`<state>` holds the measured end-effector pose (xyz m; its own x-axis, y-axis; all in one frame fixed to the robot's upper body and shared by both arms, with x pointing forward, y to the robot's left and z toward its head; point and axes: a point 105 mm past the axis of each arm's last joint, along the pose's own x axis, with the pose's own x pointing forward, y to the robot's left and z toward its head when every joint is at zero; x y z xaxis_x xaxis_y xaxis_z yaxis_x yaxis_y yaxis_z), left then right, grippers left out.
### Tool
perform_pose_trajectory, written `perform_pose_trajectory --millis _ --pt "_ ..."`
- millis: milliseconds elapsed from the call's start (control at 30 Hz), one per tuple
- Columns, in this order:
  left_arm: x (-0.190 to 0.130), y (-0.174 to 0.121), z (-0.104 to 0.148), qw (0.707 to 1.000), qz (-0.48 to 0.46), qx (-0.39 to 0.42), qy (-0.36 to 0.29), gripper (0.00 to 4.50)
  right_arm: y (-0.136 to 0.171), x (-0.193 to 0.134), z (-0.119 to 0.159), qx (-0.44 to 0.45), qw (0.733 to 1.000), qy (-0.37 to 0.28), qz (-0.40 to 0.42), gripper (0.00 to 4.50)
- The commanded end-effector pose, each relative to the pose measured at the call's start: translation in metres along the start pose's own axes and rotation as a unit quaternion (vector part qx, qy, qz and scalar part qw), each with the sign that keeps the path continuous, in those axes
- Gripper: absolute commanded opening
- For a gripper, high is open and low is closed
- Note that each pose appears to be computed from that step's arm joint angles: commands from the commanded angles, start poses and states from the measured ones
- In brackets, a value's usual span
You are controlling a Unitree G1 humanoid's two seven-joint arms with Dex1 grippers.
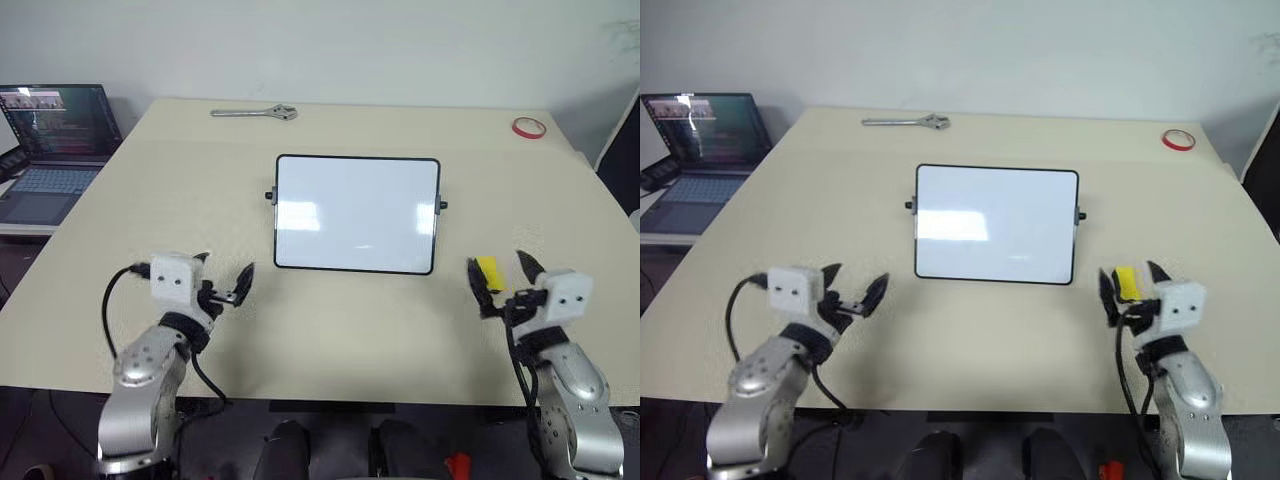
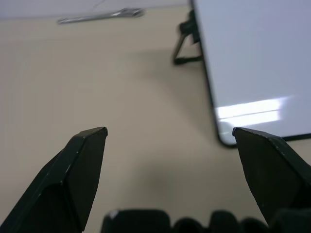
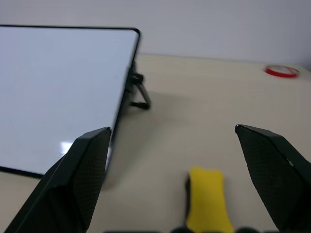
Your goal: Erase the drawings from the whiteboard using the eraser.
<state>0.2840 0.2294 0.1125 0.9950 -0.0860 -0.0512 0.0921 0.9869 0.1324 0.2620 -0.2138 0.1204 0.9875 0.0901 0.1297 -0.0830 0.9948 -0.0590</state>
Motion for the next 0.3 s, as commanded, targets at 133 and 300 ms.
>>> perform_pose_trajectory --millis 133,300 --pt "-0.014 0.000 -0.002 0.999 0.038 0.034 -0.012 4.50 -0.002 -0.038 -0.004 -0.011 1.000 0.020 0.000 4.47" --pt "-0.017 -0.002 -0.013 0.998 0.059 0.029 0.000 4.50 -0.002 -0.034 0.000 -0.021 1.000 0.021 0.006 4.47"
